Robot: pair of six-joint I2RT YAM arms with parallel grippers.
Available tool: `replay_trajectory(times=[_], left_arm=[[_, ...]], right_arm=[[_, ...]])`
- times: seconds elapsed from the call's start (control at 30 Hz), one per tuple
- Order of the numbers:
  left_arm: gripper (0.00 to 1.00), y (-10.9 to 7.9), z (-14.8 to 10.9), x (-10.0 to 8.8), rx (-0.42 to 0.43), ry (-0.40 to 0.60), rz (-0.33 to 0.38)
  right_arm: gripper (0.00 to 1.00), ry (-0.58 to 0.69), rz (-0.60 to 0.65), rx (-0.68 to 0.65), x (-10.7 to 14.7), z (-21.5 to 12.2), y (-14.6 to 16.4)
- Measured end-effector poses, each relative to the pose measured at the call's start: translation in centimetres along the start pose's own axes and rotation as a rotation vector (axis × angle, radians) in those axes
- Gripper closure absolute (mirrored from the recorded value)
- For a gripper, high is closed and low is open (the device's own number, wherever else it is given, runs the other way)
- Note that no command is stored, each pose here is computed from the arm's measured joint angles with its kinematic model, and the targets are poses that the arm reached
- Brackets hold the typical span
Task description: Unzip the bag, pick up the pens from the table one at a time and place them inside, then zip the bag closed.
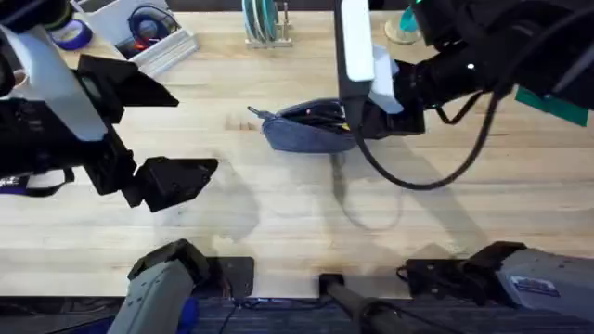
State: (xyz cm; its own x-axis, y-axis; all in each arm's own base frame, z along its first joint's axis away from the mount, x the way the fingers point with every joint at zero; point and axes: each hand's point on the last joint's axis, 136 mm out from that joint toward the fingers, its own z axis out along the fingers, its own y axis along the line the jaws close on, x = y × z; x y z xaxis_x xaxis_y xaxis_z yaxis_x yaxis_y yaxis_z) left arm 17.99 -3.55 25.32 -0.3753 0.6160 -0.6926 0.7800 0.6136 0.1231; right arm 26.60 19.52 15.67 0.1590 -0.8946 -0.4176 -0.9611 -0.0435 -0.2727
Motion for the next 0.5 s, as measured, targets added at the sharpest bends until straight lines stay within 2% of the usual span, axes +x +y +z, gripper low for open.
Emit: replay_trajectory(times=[0.5], left_arm=[[0.006, 0.0, 0.0, 0.0, 0.0, 0.0, 0.0]], right_arm=[[0.97, -0.006, -0.028, -0.011, 0.5, 5.5, -2.5]])
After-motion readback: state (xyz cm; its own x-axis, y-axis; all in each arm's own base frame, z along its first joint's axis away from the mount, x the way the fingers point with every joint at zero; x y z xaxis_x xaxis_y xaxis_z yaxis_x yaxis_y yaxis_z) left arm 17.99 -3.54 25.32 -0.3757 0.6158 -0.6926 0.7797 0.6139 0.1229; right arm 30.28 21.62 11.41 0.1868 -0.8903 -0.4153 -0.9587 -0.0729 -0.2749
